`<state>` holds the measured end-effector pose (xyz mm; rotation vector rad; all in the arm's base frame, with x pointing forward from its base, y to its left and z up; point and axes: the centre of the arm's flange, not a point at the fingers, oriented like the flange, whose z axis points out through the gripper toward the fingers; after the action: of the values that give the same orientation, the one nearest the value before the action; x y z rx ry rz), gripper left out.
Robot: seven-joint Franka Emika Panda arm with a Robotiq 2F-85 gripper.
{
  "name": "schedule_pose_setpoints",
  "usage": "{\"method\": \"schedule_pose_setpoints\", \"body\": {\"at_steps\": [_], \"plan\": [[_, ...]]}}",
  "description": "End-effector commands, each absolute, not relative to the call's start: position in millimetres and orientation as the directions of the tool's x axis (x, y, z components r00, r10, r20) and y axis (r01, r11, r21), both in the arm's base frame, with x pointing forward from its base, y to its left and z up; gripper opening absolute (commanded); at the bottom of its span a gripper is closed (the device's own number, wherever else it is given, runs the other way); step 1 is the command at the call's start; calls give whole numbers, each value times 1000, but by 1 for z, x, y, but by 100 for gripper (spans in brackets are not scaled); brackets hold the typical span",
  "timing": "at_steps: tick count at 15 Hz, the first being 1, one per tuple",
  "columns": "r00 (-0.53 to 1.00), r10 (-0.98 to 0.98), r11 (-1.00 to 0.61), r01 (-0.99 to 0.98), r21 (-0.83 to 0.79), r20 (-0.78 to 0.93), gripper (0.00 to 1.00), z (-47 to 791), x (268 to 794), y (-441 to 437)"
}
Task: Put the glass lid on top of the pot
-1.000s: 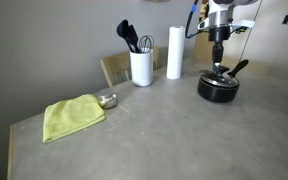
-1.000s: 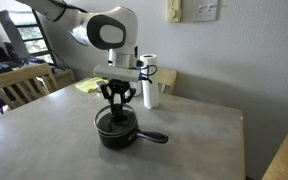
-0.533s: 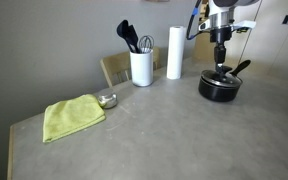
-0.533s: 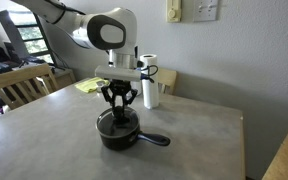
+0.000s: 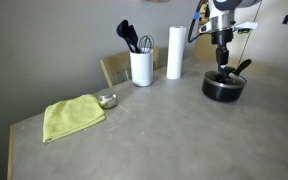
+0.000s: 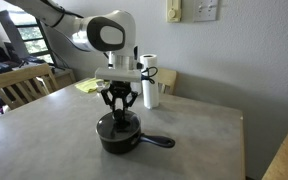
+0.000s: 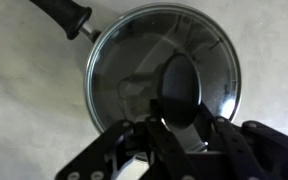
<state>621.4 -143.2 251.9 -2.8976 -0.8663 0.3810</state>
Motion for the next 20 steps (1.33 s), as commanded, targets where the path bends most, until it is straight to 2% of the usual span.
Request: {"method": "schedule_pose_setpoints", "body": {"at_steps": [1,2,3,5,8,10,17,20], "plan": [[788,571,-821,550,-153,-230,14,249,616,-140],[788,571,-821,551,-152,-230,60,248,616,-138],[788,571,-821,551,-149,-230,62,249,617,-137],[787,573,-819,555,-144,-228,75,250,618,-136],[795,565,-825,550,-132,-223,97,257,619,-136],[801,558,-830,542,-133,-219,100,268,618,-137],[803,551,-834,522,-177,-226,100,312,619,-138],[802,554,-832,530,-161,-223,100,307,620,-135]]}}
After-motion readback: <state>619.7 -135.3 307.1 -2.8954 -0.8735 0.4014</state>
